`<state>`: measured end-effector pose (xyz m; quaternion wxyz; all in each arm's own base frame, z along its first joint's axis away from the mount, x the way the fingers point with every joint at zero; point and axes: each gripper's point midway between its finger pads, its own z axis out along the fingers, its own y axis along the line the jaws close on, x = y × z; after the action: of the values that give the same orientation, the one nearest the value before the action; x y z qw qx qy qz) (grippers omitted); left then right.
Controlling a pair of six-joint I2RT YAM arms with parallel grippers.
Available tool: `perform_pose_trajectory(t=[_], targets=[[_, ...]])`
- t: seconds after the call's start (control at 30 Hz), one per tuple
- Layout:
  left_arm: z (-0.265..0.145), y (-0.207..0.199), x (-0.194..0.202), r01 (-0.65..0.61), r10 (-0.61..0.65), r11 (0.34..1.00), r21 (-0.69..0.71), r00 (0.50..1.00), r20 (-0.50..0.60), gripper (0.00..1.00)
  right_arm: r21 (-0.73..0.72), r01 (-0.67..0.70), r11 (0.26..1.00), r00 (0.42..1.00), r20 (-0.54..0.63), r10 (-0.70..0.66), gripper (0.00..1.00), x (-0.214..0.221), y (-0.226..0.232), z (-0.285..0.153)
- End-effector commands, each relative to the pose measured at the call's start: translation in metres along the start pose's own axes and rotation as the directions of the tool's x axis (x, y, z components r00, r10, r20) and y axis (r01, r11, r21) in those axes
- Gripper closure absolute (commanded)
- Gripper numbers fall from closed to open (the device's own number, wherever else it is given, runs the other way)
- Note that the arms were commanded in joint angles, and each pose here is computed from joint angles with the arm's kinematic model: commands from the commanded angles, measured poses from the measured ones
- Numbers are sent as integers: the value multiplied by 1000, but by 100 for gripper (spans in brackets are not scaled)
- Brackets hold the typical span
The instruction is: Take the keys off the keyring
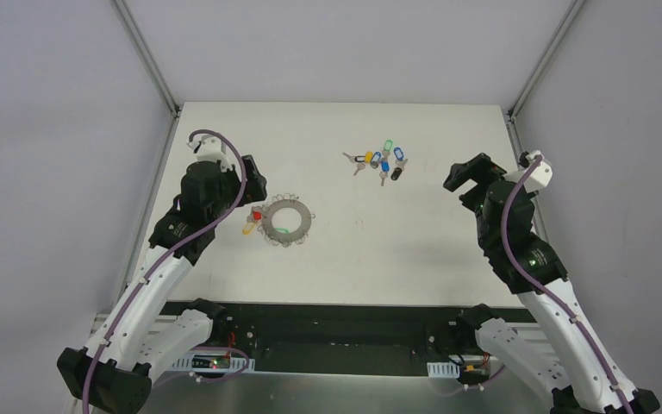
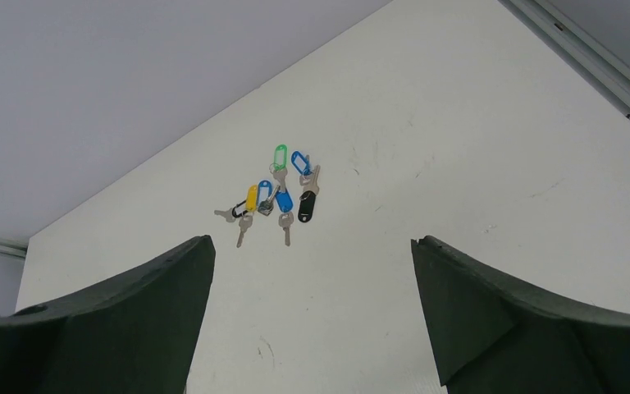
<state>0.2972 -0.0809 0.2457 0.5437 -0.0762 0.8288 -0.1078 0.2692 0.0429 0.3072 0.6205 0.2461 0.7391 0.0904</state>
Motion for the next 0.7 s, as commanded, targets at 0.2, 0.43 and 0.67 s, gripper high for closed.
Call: perform_pose_trajectory(t=[0.2,0.43,0.67], targets=[[6,5,9,-144,144,990,10,989,-41,1,-80,-12,997,1000,-15,11,1,-9,27,4],[13,9,29,-175,175,985,8,977,-118,1,-137,-24,990,961,-276,-15,1,44,74,28],[48,7,55,-186,178,983,-2,947,-267,8,-256,-8,967,945,-318,-76,1,89,130,30]])
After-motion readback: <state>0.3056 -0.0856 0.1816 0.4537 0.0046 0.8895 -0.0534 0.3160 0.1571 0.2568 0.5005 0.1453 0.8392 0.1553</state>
